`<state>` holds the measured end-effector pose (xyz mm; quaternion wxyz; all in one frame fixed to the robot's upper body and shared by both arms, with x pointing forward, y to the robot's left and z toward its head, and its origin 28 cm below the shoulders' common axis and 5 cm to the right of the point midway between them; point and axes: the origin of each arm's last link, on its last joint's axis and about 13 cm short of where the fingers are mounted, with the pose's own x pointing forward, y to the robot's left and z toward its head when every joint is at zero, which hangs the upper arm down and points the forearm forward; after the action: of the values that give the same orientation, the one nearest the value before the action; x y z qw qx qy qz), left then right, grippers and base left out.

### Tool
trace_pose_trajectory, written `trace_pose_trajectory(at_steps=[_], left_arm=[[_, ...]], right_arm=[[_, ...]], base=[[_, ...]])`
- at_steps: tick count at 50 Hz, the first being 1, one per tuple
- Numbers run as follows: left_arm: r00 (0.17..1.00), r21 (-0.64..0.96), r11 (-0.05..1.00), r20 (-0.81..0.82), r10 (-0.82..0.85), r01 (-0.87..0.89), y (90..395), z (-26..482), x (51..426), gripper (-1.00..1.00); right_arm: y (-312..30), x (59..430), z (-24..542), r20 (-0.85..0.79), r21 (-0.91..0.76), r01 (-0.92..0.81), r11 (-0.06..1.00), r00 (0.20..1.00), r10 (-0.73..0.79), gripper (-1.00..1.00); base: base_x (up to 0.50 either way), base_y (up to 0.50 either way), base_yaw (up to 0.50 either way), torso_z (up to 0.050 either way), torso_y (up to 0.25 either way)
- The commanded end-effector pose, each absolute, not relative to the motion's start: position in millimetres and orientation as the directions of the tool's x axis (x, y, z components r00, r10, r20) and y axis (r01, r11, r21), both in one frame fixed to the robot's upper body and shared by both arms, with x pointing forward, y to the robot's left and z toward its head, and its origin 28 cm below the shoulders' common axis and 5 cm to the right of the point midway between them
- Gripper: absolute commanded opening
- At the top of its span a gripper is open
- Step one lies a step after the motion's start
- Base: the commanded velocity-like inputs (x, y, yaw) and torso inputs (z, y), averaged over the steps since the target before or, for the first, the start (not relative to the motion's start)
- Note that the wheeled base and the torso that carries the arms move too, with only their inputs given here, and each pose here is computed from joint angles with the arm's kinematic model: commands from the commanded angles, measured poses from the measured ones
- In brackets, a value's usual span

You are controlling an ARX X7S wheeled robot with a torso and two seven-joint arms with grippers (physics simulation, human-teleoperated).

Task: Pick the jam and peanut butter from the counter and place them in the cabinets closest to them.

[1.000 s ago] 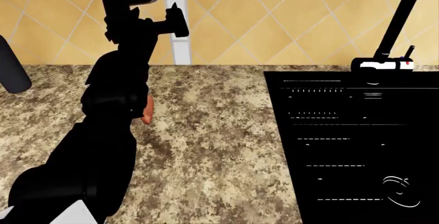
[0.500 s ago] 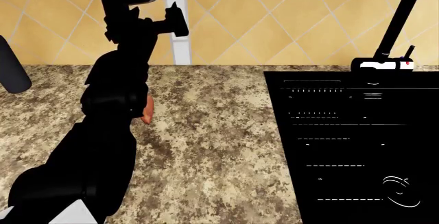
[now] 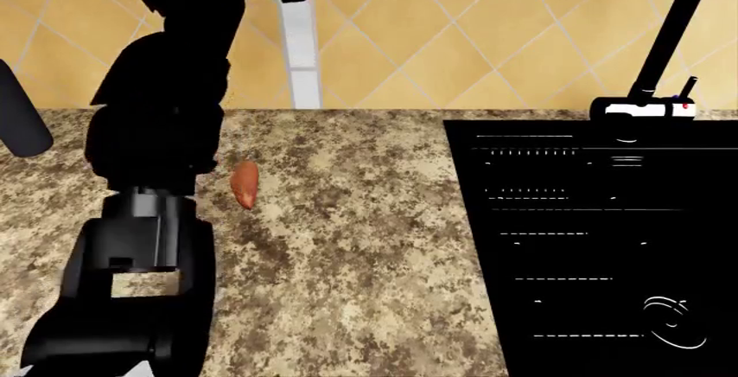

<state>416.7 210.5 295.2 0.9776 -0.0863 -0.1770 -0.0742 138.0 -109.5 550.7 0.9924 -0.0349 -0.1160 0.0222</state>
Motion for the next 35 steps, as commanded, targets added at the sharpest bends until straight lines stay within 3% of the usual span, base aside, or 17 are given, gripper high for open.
trace_pose_trajectory(at_steps=[1,35], left_arm=[[0.866,-0.036,0.973,0.464,-0.186,0.228,200,332,355,1.00],[0.787,0.004,0.987,0.603,-0.132,0.163,215,342,259,1.00]], right_arm=[[-115,129,543,0.275,-0.115,0.014,0.993,0.961,0.018,1.00],[-127,79,515,0.449,-0.079,-0.089,0.993,0.886,0.115,1.00]], base=[[0.00,0.00,0.00,0.000,0.000],[0.00,0.00,0.00,0.000,0.000]])
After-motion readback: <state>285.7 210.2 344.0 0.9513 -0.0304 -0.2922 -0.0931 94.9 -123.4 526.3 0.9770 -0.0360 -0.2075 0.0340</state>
